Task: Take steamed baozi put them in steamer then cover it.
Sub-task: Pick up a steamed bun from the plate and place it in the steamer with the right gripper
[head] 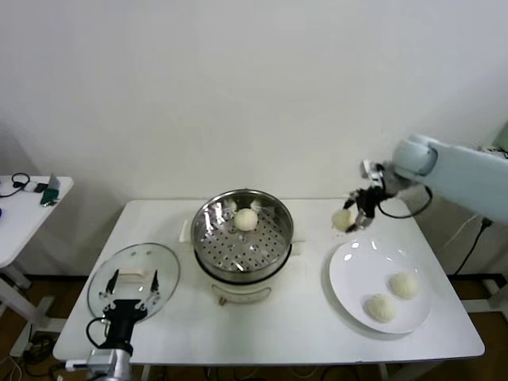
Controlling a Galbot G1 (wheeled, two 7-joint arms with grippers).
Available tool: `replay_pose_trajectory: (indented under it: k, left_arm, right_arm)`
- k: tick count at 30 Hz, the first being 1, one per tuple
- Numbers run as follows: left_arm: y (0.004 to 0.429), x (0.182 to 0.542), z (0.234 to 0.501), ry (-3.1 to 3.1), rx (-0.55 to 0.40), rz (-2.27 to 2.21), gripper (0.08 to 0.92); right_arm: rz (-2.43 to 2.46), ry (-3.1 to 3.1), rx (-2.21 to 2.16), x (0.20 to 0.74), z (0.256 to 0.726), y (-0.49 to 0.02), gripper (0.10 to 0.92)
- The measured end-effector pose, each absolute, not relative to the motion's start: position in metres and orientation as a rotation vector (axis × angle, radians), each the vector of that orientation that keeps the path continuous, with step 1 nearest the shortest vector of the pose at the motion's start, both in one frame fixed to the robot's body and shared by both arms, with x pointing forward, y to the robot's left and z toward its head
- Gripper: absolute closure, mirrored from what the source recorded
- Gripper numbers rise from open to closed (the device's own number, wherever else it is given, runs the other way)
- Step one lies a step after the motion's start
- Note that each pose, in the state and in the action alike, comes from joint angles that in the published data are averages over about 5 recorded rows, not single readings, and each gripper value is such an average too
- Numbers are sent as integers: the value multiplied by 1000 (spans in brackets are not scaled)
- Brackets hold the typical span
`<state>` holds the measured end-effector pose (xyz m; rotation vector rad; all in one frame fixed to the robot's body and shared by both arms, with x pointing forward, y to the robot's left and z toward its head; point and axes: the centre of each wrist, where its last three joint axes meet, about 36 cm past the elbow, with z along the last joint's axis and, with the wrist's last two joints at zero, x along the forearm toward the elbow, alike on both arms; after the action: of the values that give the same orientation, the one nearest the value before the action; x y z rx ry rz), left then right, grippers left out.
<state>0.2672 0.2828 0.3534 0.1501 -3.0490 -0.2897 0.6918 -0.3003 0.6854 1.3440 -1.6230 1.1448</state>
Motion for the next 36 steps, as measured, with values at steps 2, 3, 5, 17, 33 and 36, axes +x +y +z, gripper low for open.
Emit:
replay_pose_trajectory:
  k: [2, 3, 5, 17, 33, 36]
  left_arm:
    - [282, 266, 355, -3051, 145, -292, 177]
    - [282, 266, 355, -3052, 142, -293, 177]
    - [282, 265, 357, -3056, 138, -297, 177]
    - [286, 257, 363, -3065, 138, -303, 177]
    - [290, 250, 365, -3060, 116, -326, 177]
    - [290, 251, 365, -3062, 114, -330, 177]
  right_arm:
    - [1154, -1632, 1362, 696, 702, -280, 310]
    - [1161, -1634, 1371, 698, 708, -269, 310]
    - [1175, -1634, 1389, 702, 718, -246, 310]
    - [1234, -1546, 1498, 711, 707, -108, 310]
    - [1277, -1380, 1595, 697, 629, -4, 310]
    - [1281, -1357, 1605, 694, 615, 6, 310]
